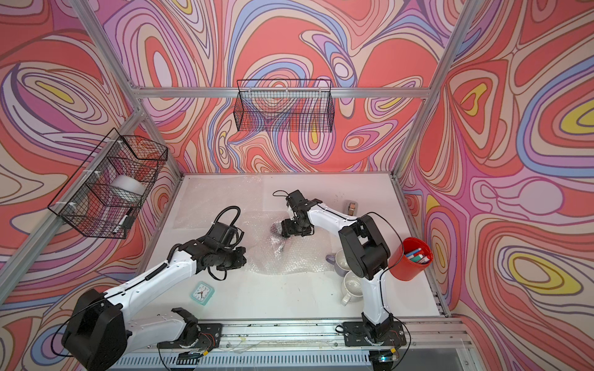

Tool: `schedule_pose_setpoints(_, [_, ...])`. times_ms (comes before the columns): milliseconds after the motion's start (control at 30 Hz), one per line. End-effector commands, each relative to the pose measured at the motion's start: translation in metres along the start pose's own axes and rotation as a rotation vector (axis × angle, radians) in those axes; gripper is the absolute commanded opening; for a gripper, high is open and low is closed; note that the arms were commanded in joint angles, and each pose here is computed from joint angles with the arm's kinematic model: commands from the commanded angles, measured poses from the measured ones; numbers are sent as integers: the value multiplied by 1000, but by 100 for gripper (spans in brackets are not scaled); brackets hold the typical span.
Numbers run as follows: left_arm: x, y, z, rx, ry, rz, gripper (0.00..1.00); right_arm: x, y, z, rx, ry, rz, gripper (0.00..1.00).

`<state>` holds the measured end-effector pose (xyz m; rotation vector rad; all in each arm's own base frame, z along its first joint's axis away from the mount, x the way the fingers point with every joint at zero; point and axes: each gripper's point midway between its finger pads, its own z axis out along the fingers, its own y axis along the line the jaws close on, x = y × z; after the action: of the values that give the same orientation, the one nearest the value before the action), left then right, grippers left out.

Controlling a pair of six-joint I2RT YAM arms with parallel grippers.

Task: Wrap mugs in bubble wrap
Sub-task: Wrap the mug in bubble wrap.

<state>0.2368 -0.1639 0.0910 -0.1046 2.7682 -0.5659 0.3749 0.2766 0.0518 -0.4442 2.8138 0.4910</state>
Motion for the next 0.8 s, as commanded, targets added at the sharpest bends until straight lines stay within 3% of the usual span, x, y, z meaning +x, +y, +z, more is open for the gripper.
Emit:
schedule_pose_setpoints(0, [-8, -27, -15, 82, 0, 44, 2, 9, -7, 9, 27, 33, -5, 70])
schedule_pose_setpoints(200, [-21, -56, -24, 150, 18, 81, 5, 9, -7, 10, 28, 37, -7, 70])
schedule_pose_setpoints(367, [-15, -38, -22, 38, 72, 83, 14, 8, -7, 9, 26, 36, -8, 70])
schedule_pose_setpoints(567, [-9, -34, -20, 34, 86, 78, 31, 7, -6, 10, 24, 38, -12, 70])
schedule_pose_setpoints(767, [-7, -33, -14, 34, 96, 71, 31, 5, -5, 11, 21, 35, -13, 70])
